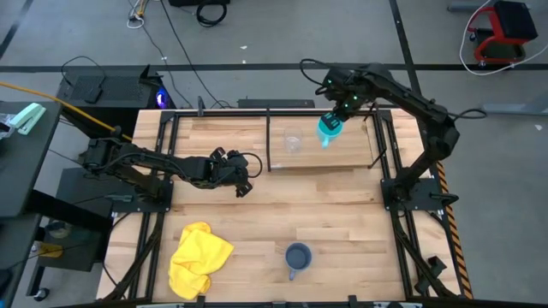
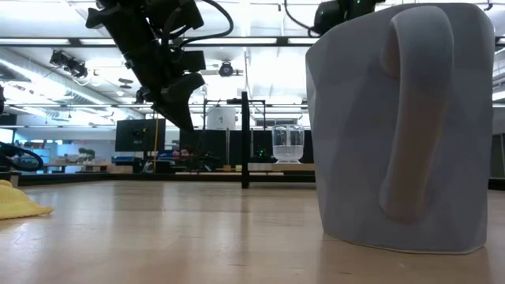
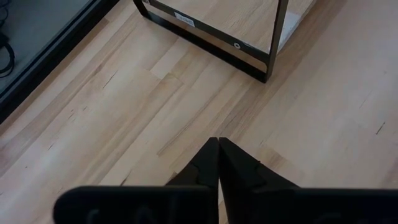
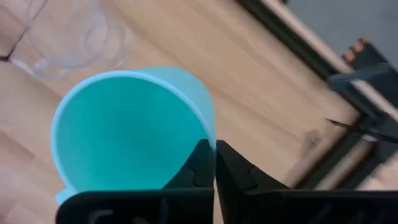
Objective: Stack small to large cups/mugs on shelf
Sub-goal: Put the light blue mug on the shelf
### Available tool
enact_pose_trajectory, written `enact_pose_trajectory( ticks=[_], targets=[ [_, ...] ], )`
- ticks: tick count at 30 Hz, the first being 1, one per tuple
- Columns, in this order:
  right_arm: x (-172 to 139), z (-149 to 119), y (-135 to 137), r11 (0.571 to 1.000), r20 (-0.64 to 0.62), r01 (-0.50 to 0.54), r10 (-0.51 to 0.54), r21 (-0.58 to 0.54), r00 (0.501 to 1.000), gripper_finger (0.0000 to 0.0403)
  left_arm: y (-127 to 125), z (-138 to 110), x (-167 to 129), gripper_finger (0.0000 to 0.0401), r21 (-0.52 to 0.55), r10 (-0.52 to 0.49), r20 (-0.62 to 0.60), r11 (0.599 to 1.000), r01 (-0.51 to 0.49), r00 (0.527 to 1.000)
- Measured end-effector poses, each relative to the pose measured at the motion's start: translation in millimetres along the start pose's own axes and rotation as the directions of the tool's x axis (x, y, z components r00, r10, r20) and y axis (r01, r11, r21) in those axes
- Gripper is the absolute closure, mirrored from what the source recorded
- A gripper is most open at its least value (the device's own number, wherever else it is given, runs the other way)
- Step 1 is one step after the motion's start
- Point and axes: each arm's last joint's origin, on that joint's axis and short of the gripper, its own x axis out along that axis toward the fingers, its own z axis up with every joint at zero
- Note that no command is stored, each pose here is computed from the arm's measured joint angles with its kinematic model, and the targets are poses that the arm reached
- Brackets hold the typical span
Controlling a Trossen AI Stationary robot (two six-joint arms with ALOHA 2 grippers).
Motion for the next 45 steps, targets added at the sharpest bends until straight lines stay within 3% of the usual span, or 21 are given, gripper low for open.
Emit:
enact_pose_trajectory(
  ticks=[10,15,21,30,40,45],
  targets=[
    [46,-3,-17,1.000,-0.097,-0.015,0.015,-0.002,0.995,0.0400,0,0,0,0.0377,0.000,0.000,0.000,1.000,0.000,1.000],
    [55,0,-19,0.999,-0.065,-0.032,0.030,-0.035,0.997,0.0400,0,0,0,0.0379,-0.001,-0.002,0.003,1.000,0.002,1.000],
    [57,4,-22,0.996,-0.030,-0.065,0.064,-0.058,0.998,0.0400,-1,1,0,0.0393,-0.007,-0.006,0.011,1.000,0.006,1.000],
    [59,6,-23,0.994,-0.027,-0.073,0.071,-0.076,0.997,0.0400,-1,1,0,0.0374,-0.008,-0.006,0.012,1.000,0.007,1.000],
    [60,6,-22,0.994,-0.028,-0.077,0.075,-0.073,0.997,0.0400,-1,1,0,0.0393,-0.008,-0.006,0.012,1.000,0.007,1.000],
    [60,6,-17,0.994,-0.031,-0.082,0.080,-0.074,0.996,0.0400,-1,1,0,0.0384,-0.007,-0.007,0.012,1.000,0.007,1.000]
  ],
)
